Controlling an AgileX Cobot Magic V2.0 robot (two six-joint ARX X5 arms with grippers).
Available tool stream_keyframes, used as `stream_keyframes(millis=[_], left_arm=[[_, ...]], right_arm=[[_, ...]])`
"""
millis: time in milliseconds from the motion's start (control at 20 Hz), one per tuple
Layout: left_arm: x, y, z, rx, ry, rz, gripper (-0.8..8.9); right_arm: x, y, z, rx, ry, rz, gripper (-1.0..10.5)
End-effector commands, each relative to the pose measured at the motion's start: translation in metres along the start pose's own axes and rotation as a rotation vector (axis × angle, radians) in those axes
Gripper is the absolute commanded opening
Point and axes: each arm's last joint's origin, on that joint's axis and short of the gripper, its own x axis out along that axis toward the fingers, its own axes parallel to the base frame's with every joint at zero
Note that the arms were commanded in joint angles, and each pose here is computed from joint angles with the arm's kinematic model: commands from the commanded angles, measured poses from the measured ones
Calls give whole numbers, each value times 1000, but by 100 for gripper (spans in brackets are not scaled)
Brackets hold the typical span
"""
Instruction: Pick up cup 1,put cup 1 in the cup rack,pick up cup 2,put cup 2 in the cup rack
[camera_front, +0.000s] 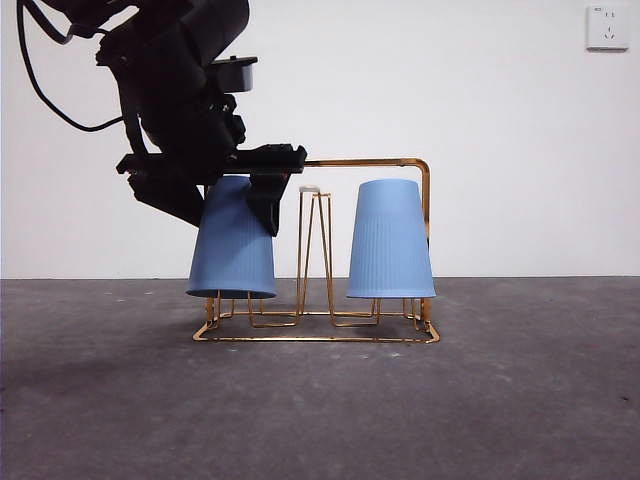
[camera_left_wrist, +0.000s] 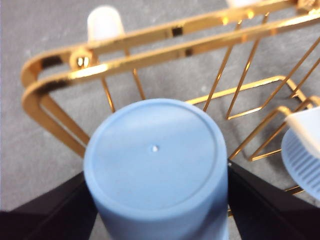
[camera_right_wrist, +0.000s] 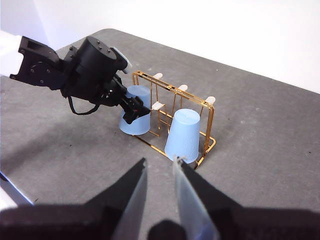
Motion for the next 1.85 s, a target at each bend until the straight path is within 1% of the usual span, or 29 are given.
stream_keyframes(millis=[50,200,250,300,500,550,600,800,1150,1350,1600,1850], left_arm=[[8,2,-11,-28,67,18,-1],[8,3,-14,-25,97,24,8],[8,4,-14,-23,107,26,34],[7,4,-15,-21,122,26,96],[7,5,-19,-17,166,-5,399],[7,5,-19,-17,174,-17,442],[6,5,-19,-16,181,-19,463],[2,5,-18,-14,204,-38,477],[-3,6,-15,-5,244,-33,482],[-6,6,-15,-9,261,-64,482],[-15,7,-18,-9,332,-89,481],[-33,11,-19,-7,390,-98,480]], right_arm=[[-1,0,0,4,-8,-2,93],[-1,0,0,3,-8,-1,93],[-1,0,0,3,-8,-1,93],[-1,0,0,3,-8,-1,93],[-1,0,0,-4,-8,-1,93],[-1,0,0,-5,-8,-1,93],[-1,0,0,-5,-8,-1,93],[-1,0,0,-7,-8,-1,93],[-1,0,0,-12,-8,-1,93],[-1,0,0,-13,-8,-1,93],[-1,0,0,-16,-6,-1,93],[-1,0,-1,-16,-3,-1,93]])
